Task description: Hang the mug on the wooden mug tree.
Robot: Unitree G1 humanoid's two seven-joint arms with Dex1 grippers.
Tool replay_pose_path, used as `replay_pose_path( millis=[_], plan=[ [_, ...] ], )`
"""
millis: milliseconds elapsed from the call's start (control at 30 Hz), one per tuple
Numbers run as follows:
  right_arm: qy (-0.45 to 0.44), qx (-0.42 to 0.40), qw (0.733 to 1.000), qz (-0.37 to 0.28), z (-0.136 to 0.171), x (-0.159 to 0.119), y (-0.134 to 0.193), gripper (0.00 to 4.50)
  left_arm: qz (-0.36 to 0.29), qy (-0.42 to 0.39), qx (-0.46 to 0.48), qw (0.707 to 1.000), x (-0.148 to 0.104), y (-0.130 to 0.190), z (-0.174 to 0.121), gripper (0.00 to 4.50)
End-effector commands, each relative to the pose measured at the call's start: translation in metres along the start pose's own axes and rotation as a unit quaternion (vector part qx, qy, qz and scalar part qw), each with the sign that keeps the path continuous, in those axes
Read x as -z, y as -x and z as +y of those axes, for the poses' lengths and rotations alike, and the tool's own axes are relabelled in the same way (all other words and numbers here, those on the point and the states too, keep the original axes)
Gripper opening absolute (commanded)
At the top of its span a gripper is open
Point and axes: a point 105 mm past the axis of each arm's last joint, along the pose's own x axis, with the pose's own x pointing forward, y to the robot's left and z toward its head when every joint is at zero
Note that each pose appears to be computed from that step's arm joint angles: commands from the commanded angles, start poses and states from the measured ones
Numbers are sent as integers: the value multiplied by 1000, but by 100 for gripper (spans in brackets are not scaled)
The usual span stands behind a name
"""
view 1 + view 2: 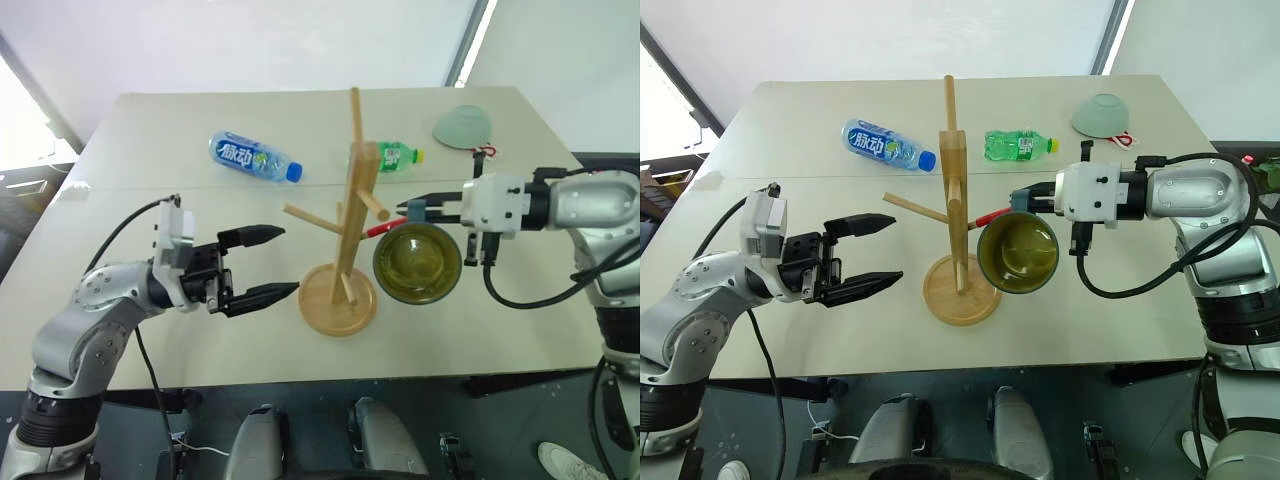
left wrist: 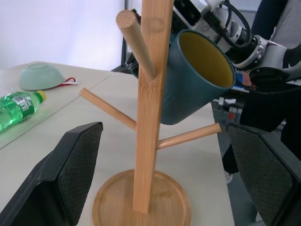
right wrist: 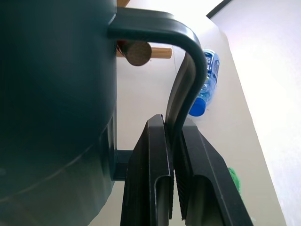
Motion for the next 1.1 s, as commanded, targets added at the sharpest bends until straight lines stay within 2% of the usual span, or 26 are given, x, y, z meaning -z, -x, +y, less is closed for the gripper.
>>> replay_pose_path(
  millis=[33,100,133,267,600,767,867,933,1100],
  plan=[
    [27,8,1000,-11,-10,-11,2,70,-6,-17,13,1000,-8,-6,-5,450],
    [31,7,999,-13,-11,-12,1,142,-7,-18,13,1000,-8,-7,-5,450],
    [34,7,999,-13,-12,-12,1,204,-7,-18,13,1000,-8,-8,-5,450],
    [44,10,999,-10,-14,-14,2,403,-8,-18,12,1000,-7,-9,-5,450],
    [45,47,998,16,-25,-13,20,403,-7,-22,7,1000,-1,-8,-1,450],
    [-65,122,990,26,-23,9,47,403,4,-18,-75,997,10,5,17,450],
    [-184,218,958,-8,-9,34,61,403,19,-12,-182,983,28,23,39,450],
    [-225,250,942,-7,3,48,65,403,20,-9,-220,975,35,31,45,450],
    [-325,333,885,-11,47,81,59,403,32,2,-362,932,65,61,65,450]
  ],
)
